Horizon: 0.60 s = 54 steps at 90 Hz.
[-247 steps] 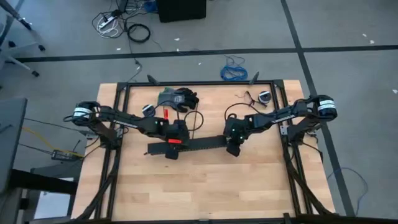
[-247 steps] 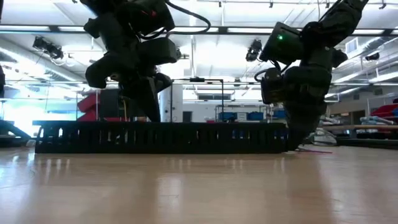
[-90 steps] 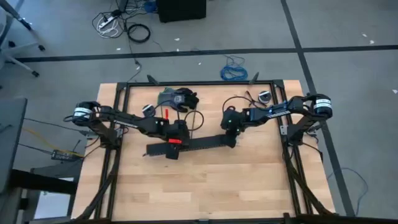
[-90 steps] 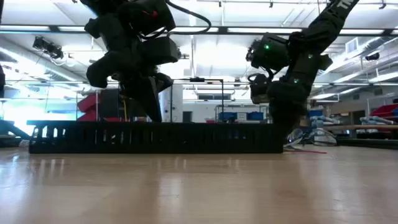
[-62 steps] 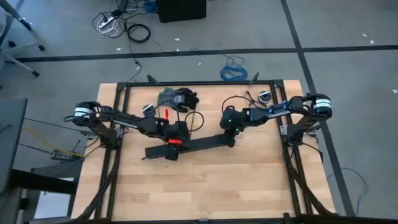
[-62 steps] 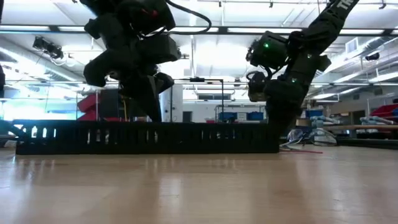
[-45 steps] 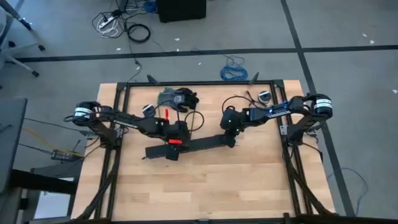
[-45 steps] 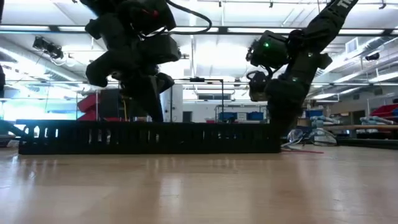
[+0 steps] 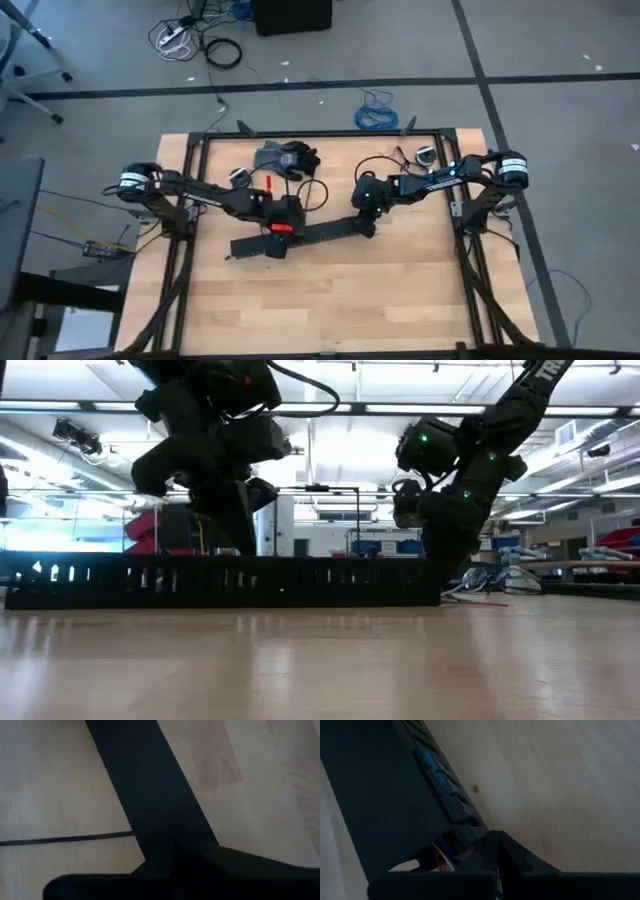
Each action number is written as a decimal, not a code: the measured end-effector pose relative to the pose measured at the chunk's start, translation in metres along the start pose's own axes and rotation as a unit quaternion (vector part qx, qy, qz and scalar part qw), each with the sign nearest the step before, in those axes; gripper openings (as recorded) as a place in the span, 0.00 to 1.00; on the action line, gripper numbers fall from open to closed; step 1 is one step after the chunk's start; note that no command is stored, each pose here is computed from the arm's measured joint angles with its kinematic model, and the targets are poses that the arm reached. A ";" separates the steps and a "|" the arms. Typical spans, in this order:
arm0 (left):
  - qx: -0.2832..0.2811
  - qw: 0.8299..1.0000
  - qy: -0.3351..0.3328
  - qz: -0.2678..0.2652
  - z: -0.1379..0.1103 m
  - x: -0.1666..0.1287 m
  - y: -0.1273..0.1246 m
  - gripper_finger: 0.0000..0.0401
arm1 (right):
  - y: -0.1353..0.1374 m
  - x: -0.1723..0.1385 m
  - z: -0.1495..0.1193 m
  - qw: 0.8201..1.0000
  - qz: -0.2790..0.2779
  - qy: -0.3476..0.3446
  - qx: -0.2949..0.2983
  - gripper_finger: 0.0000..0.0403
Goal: Ziptie cables
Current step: Close the black cable duct cover
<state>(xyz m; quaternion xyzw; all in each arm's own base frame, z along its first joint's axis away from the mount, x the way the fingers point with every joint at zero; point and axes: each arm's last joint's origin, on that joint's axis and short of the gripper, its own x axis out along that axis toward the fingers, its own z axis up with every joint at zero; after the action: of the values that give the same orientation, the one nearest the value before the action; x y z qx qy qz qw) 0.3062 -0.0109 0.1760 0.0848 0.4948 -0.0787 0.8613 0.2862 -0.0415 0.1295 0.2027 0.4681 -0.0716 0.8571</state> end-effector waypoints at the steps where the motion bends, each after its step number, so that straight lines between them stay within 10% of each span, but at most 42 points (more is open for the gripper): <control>1: 0.000 1.000 0.000 0.000 0.000 0.000 0.000 0.00 | 0.000 0.000 0.000 1.000 0.000 0.000 0.000 0.00; 54: -0.005 1.000 -0.022 0.019 0.004 0.003 0.006 0.00 | 0.004 -0.009 0.001 0.999 -0.034 0.004 -0.003 0.00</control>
<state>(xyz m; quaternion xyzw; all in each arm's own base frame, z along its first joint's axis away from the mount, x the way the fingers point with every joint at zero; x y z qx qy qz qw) 0.3128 -0.0066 0.1756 0.0881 0.4741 -0.0621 0.8738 0.2832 -0.0386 0.1381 0.1846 0.4784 -0.0989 0.8528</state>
